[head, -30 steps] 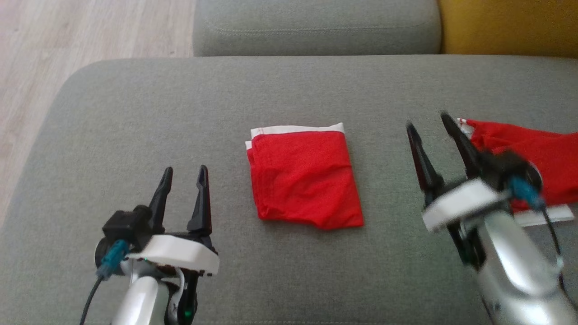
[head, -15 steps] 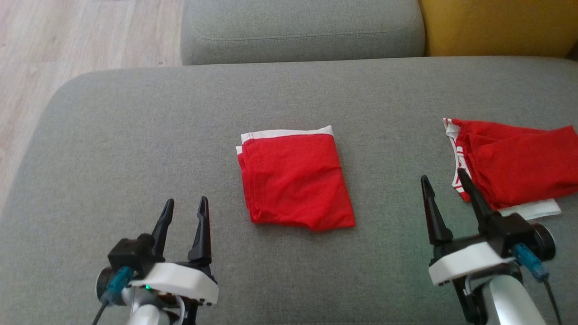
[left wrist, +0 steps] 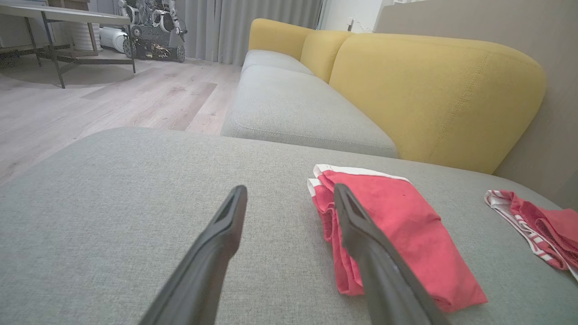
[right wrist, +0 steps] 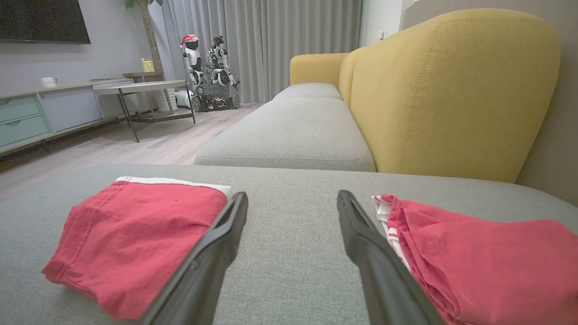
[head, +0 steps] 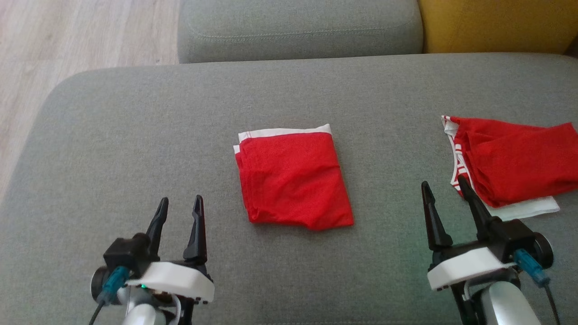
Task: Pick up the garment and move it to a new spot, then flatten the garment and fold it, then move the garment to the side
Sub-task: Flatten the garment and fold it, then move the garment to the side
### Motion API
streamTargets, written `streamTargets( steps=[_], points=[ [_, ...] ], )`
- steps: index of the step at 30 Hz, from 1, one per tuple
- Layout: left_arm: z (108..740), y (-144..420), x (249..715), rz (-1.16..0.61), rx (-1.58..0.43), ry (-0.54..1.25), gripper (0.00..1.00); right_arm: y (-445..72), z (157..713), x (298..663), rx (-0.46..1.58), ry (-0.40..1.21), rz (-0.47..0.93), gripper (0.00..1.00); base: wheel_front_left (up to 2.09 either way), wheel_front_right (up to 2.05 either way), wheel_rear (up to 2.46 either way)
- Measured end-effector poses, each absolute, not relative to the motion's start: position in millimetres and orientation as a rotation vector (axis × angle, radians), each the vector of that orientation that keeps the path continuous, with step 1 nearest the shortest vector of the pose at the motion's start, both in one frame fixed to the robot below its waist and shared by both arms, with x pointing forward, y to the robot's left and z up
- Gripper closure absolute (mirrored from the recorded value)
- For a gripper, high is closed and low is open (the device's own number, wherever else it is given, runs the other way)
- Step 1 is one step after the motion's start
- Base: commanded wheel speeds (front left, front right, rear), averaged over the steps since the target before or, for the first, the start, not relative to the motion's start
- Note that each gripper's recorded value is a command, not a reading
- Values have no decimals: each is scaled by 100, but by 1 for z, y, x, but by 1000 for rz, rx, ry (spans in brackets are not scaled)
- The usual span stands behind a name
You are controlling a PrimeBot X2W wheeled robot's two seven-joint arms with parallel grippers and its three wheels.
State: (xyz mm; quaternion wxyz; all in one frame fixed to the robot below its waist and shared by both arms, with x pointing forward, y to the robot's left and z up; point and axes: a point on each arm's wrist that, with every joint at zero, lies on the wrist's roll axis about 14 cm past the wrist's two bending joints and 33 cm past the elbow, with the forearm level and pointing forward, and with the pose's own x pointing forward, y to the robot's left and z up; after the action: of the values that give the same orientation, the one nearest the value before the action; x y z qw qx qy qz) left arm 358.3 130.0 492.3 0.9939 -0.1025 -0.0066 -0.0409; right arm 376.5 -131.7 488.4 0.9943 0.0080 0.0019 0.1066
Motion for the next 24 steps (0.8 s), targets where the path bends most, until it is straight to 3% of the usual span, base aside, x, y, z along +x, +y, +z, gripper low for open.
streamTargets(
  steps=[14,24],
  points=[
    [488,130,359,-87,-201,-1,0,-130,482,379,51,23,212,0,0,0,0],
    [477,134,366,-75,-199,33,0,-76,465,410,171,132,350,0,0,0,0]
  ],
)
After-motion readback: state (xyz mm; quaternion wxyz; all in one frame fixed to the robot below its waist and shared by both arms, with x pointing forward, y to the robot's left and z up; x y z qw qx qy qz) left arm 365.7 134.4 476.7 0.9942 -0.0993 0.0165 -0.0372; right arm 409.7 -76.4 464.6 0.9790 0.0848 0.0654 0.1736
